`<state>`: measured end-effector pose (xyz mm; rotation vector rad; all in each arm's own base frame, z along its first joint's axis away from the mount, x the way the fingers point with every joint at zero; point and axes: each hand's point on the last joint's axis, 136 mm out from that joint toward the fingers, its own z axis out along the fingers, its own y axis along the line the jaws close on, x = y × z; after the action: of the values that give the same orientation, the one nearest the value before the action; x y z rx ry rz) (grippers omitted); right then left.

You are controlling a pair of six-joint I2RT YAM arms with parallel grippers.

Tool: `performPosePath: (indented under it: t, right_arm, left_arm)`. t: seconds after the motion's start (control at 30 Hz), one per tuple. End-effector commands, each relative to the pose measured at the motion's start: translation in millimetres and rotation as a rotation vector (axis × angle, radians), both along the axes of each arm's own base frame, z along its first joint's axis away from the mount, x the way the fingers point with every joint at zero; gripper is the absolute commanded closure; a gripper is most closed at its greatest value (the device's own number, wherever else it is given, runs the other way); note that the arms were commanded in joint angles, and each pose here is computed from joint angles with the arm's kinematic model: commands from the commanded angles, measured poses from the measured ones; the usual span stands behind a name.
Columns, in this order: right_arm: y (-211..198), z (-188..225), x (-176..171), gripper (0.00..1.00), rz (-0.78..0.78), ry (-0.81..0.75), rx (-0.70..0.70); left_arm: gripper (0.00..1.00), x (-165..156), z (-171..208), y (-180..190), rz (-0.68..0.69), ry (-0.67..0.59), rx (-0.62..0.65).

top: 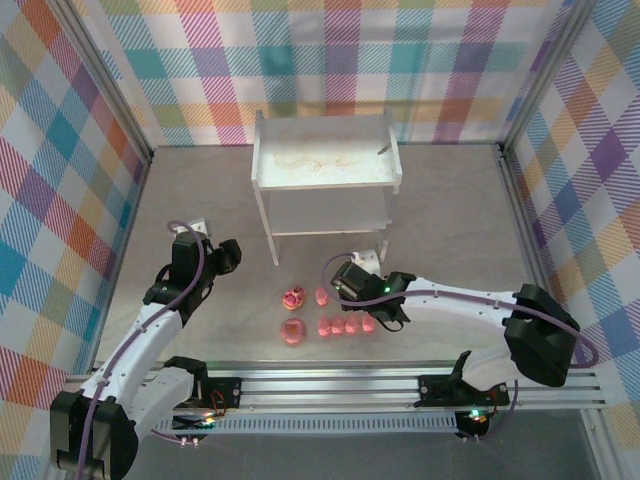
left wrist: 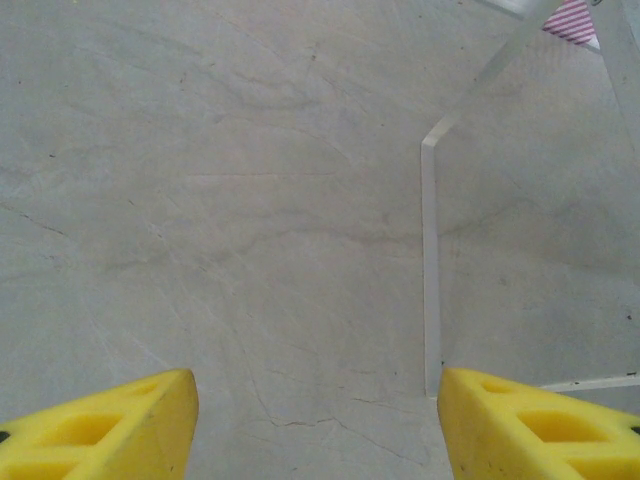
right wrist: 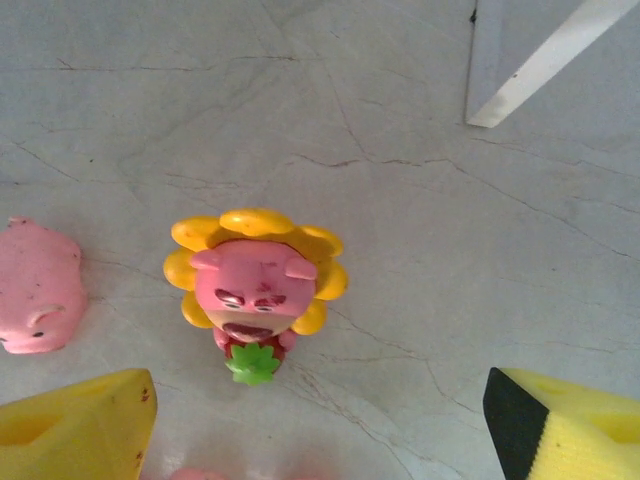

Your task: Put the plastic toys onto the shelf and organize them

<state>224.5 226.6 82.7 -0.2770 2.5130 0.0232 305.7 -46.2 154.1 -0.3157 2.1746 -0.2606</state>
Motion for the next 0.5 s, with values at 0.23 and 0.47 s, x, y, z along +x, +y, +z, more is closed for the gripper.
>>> performPosePath:
  t: [0.23, 0.47]
  right_arm:
    - [18, -12, 11, 0.12, -0.073, 0.012, 0.010]
    - [16, -19, 16, 0.12, -0.113, 0.005, -0.031]
  left_arm:
    - [0.35, 4, 10, -7, -0.044, -0.005, 0.025]
    - [0.35, 5, 8, -5, -0.043, -0.002, 0.036]
